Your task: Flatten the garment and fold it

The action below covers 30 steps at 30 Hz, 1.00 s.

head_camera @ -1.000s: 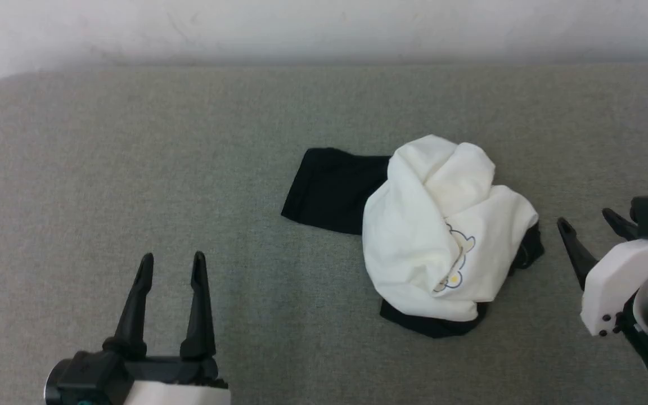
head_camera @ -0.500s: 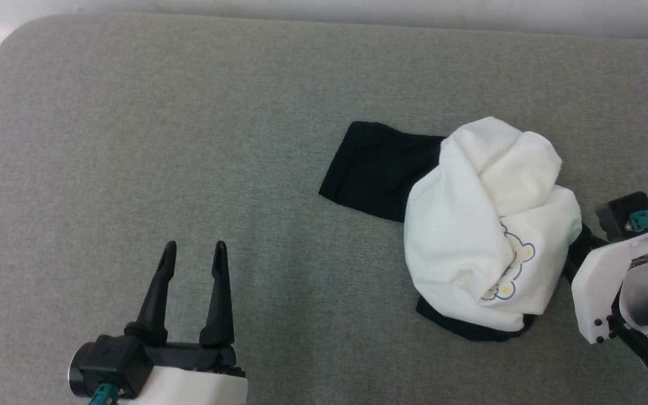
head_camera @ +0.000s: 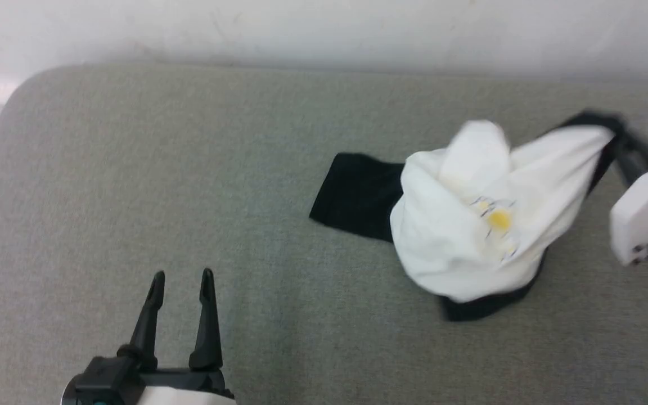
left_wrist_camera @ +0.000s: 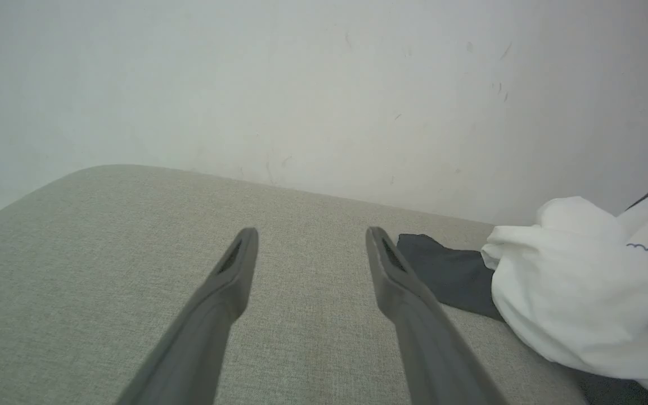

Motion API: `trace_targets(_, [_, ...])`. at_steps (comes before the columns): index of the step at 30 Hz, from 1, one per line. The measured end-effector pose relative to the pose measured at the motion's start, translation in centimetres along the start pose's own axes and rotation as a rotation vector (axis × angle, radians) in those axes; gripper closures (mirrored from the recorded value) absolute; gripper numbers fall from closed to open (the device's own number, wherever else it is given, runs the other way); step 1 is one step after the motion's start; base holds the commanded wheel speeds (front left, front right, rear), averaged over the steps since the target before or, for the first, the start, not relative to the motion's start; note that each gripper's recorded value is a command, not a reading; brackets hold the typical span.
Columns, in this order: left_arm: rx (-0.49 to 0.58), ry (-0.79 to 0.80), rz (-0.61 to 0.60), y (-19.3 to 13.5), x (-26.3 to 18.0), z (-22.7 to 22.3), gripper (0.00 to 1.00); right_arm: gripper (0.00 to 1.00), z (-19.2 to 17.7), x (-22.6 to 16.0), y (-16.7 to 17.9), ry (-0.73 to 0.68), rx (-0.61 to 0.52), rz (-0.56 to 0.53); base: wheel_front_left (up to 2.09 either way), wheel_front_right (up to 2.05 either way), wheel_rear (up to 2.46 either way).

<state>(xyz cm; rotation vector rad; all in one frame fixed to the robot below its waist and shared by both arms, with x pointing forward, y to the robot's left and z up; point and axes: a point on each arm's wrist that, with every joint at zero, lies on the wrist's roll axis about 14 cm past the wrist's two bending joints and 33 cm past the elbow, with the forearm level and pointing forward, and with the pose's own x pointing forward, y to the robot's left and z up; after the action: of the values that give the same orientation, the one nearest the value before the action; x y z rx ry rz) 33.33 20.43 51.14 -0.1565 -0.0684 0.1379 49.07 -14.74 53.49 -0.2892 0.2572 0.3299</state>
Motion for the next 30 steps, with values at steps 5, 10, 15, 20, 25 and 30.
trace_targets(5, [-0.015,-0.028,-0.033,-0.9,-1.0,0.9,0.00,1.00,6.5,-5.2,-6.2,-0.176,-0.084,-0.208,0.00,0.00,0.00])
trace_targets(10, [-0.026,-0.035,-0.075,-2.1,-1.3,1.1,0.00,1.00,0.2,-11.4,-10.8,-0.040,-0.001,-0.407,0.00,0.00,0.00])
trace_targets(15, [-0.027,-0.037,-0.089,-2.4,-1.2,1.2,0.00,1.00,-12.3,-16.6,-8.6,0.263,0.163,-0.465,0.00,0.00,0.00])
trace_targets(20, [-0.010,-0.022,-0.094,-2.2,-1.1,1.0,0.00,0.00,-17.6,-17.9,-4.3,0.390,0.295,-0.428,0.00,0.00,0.00])
trace_targets(25, [-0.012,-0.021,-0.107,-2.6,-1.1,1.1,0.00,0.00,-15.2,-16.2,-4.3,0.280,0.271,-0.412,0.00,0.00,0.00])
trace_targets(30, [-0.017,-0.022,-0.112,-2.8,-1.1,1.1,0.00,0.00,-8.5,-13.4,-5.1,0.096,0.178,-0.359,0.00,0.00,0.00])
